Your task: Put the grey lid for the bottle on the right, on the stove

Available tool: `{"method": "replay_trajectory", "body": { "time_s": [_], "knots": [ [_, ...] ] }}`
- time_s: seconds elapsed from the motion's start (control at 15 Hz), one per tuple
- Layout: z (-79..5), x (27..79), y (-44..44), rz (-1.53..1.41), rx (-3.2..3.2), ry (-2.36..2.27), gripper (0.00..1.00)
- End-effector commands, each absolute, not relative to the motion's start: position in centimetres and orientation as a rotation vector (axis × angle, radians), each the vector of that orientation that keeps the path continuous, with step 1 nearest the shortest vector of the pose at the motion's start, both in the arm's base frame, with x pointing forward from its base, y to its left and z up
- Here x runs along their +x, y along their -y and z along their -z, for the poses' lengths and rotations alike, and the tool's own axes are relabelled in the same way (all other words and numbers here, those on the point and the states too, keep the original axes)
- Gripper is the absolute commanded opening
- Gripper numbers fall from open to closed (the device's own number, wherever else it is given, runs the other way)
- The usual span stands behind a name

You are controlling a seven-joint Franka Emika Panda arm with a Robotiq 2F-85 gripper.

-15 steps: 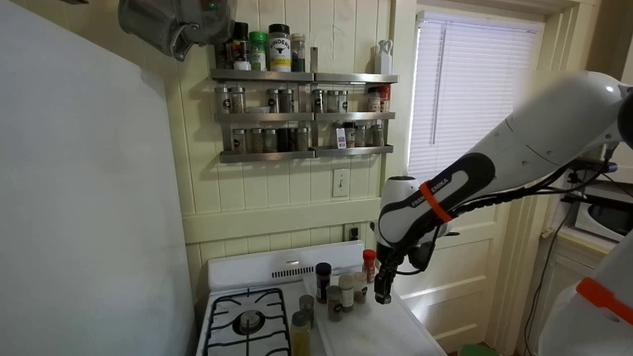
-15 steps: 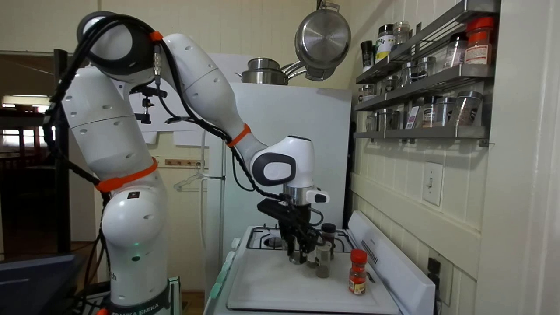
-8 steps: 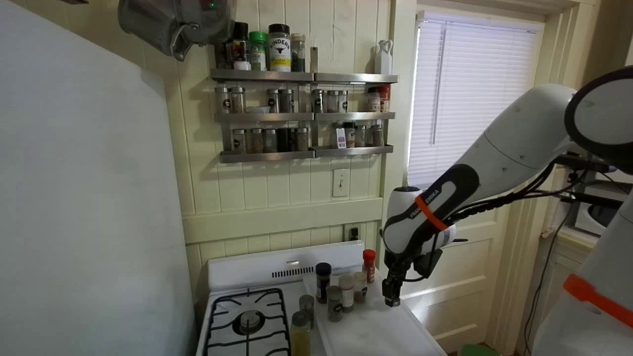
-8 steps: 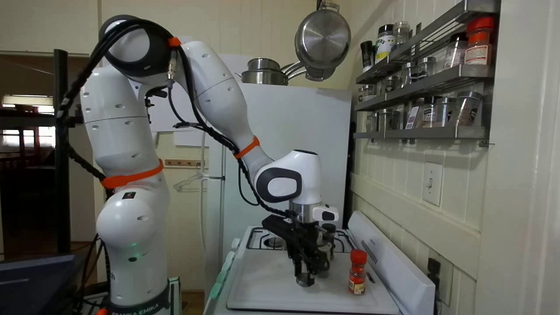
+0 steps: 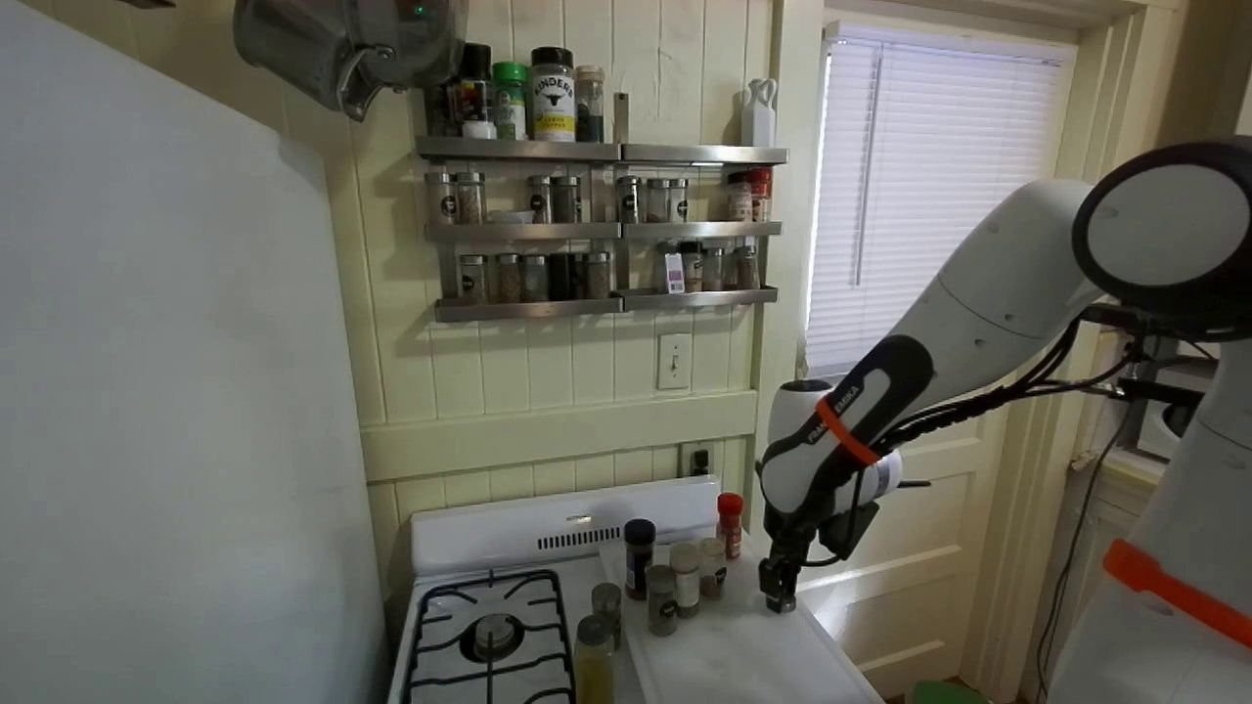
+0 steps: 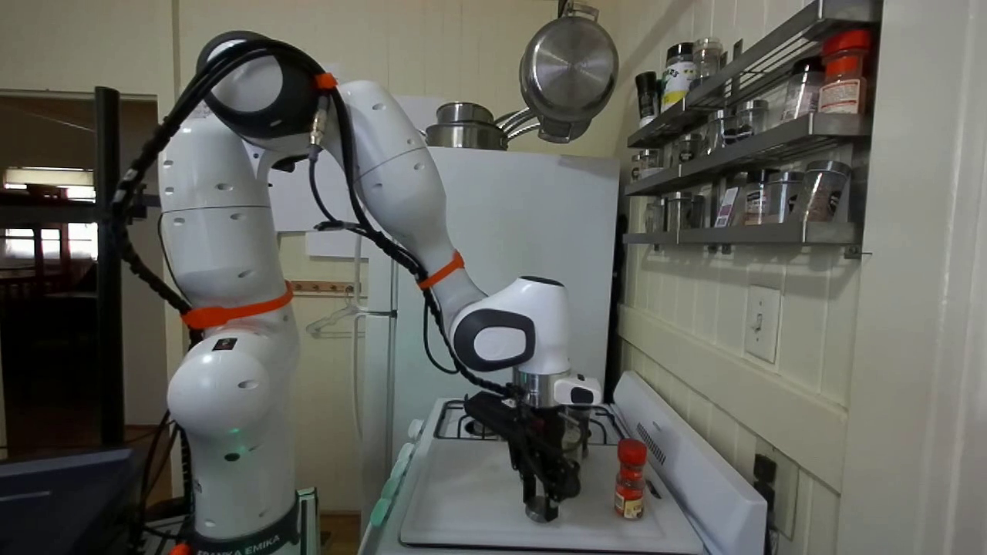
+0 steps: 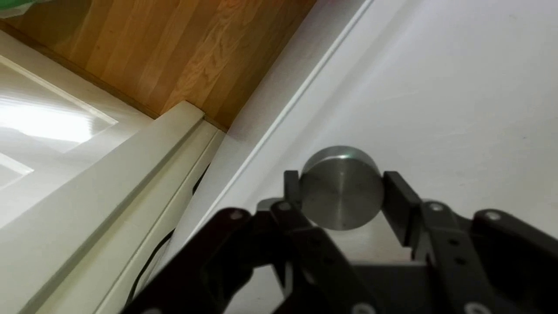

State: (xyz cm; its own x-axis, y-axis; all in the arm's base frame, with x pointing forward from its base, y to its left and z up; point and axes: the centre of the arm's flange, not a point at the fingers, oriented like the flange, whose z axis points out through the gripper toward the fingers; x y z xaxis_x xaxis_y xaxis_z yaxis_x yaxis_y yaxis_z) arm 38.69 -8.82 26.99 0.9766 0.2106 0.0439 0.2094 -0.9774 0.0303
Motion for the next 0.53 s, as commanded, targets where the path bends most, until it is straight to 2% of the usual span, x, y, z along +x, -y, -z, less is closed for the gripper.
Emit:
{"method": "replay_trajectory", "body": {
  "time_s": [0.0,0.2,0.47],
  "knots": [
    [-26.0,37.3,8.7,-0.079,3.077,-0.301,0.75],
    [-26.1,37.3,8.7,-0.086,3.077,-0.287,0.97],
    [-27.2,37.5,8.4,-0.116,3.076,-0.289,1.00]
  ]
}}
